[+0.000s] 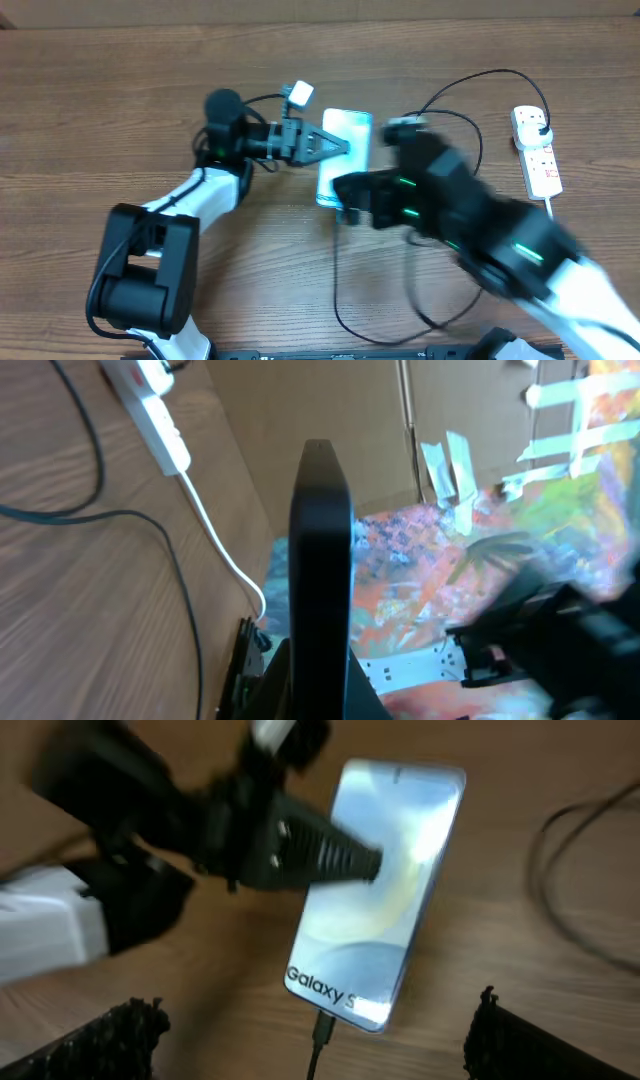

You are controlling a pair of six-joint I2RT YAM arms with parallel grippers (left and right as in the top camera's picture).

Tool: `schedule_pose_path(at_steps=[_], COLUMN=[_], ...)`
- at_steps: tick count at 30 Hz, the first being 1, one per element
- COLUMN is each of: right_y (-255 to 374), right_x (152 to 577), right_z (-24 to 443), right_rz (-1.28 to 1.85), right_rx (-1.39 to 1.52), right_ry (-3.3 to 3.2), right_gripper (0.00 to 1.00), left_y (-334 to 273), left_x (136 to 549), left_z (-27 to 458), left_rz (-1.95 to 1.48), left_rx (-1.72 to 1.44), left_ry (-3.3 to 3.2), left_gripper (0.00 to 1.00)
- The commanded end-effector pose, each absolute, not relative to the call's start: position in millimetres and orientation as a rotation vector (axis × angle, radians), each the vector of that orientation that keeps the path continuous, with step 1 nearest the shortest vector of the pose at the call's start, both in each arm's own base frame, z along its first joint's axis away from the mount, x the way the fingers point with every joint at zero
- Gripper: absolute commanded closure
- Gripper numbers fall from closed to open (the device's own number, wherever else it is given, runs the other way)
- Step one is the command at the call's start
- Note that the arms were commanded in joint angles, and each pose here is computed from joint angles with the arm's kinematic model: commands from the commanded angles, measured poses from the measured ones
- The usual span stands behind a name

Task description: Plug charger to phone and switch on socket

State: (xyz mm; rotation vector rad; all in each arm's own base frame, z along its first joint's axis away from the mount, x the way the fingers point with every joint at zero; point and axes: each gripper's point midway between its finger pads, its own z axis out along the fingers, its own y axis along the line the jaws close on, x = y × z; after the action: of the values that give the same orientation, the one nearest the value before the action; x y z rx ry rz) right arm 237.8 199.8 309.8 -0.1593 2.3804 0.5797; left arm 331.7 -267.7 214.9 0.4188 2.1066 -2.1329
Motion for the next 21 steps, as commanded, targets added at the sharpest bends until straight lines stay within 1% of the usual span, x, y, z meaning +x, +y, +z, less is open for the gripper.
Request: schedule_pose_path(at_steps=[1, 3, 6, 9, 11, 13, 16, 21], right_y=[136.7, 106.5, 81.6, 72.2, 70.7, 71.5, 76.1, 83.4], right_x=[228.5, 216.8, 203.6, 194.6, 192.8, 193.8, 198.9, 207.1], right_z=[357.2, 370.0, 383.9, 392.4, 391.6, 387.4, 375.3, 370.0], right_rz=[0.407, 0.344, 0.325, 0.349, 0.347, 0.337, 0.329, 0.349], right_rx=[-0.028, 0.034, 0.086, 0.102, 0.102, 0.098, 0.108, 0.151], right_ry=[2.199, 2.135, 2.061, 2.020, 2.023, 2.035, 2.060, 2.068], right_gripper=[0.00, 0.00, 0.00, 0.00, 0.00, 0.00, 0.00, 0.00], left_y=[-298.0, -306.4, -304.3, -281.3, -259.8, -242.1, -223.4, -214.7], left_x=[332.3, 337.1, 352.1, 369.8, 373.4, 371.4, 368.1, 360.3], left_z=[216.2, 209.2, 182.6, 135.6, 110.0, 98.4, 94.3, 85.8], left_rz=[-2.087, -2.041, -1.911, -1.644, -1.450, -1.345, -1.298, -1.253], left_rx=[0.366, 0.327, 0.230, 0.081, 0.053, 0.077, 0.183, 0.329], left_ry=[2.082, 2.094, 2.192, 2.391, 2.509, 2.579, 2.589, 2.584], left_gripper=[0.96, 0.96, 0.96, 0.96, 0.96, 0.96, 0.96, 0.96])
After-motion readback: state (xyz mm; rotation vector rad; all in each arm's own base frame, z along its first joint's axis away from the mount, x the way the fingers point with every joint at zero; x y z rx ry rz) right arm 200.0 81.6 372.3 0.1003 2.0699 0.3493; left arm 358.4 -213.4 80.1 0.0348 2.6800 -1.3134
